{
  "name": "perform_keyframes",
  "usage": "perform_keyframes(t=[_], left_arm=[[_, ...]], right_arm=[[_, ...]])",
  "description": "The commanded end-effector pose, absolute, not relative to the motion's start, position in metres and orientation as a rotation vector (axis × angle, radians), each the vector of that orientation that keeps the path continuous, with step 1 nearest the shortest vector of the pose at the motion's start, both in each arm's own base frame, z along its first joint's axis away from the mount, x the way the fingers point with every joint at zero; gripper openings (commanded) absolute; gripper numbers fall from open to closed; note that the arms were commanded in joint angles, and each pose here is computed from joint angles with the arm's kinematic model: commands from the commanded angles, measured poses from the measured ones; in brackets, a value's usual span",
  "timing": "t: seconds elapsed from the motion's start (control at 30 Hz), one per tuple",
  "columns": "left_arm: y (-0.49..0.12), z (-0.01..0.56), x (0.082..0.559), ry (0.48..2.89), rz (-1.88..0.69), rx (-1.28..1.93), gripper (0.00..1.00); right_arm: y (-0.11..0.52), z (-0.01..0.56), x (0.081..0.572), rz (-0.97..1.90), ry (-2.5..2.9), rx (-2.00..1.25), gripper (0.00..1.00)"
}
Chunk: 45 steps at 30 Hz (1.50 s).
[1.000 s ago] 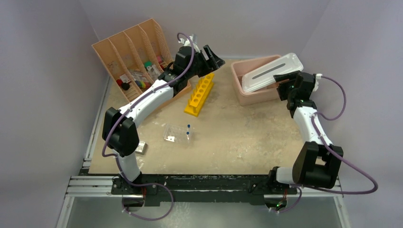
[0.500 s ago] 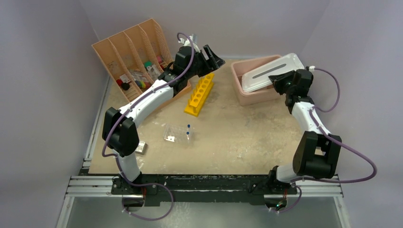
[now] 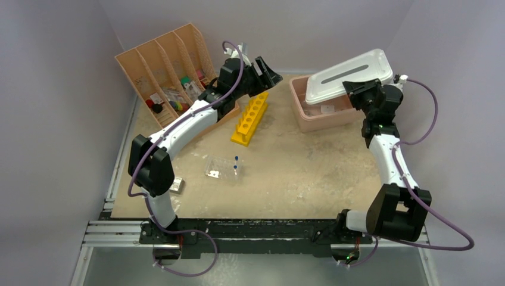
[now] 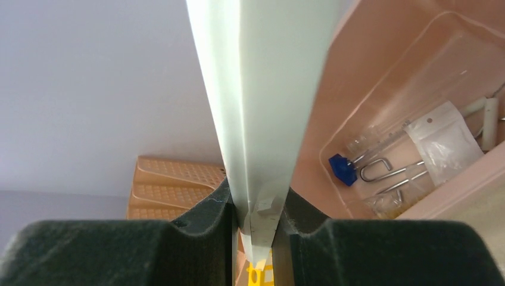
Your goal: Organize the chemistry lab equipment
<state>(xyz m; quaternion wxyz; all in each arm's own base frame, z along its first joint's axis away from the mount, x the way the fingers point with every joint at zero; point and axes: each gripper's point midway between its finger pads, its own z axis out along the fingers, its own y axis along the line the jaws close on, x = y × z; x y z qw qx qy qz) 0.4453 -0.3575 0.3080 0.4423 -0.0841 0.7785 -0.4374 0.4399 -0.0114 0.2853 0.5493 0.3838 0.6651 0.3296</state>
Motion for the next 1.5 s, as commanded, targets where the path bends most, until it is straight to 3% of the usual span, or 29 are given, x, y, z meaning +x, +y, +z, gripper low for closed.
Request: perform_keyframes(t=[0.0, 0.23, 0.4, 0.47, 0.53, 0.67, 0.83, 1.47], left_arm=[[-0.366, 0.33, 0.44, 1.868, -1.142, -0.175, 0.7], [-0.373, 0.327, 0.436, 1.88, -1.099, -0.125, 0.73], [-0.375, 0.322, 0.436, 1.887, -1.054, -0.061, 0.85], [-0.376, 0.32, 0.437, 1.886, -1.03, -0.025, 0.86], [-0.378, 0.317, 0.439, 1.889, -1.011, 0.002, 0.85], [-0.391, 0.309, 0.442, 1.902, -1.026, 0.039, 0.76], [-0.409, 0.293, 0.449, 1.928, -1.067, 0.047, 0.76], [-0.446, 0.235, 0.477, 1.975, -0.986, 0.03, 0.78]], right_arm=[[0.001, 0.349, 0.441, 0.911, 1.432, 0.76, 0.13], [0.014, 0.35, 0.45, 1.094, 1.408, 0.724, 0.13], [0.016, 0.333, 0.46, 1.163, 1.443, 0.736, 0.13], [0.014, 0.323, 0.461, 1.159, 1.456, 0.75, 0.13], [0.011, 0.311, 0.462, 1.128, 1.483, 0.764, 0.14], [0.007, 0.286, 0.462, 1.111, 1.53, 0.791, 0.14], [0.001, 0.264, 0.457, 1.11, 1.563, 0.83, 0.17], [-0.012, 0.225, 0.442, 1.102, 1.656, 0.933, 0.42]])
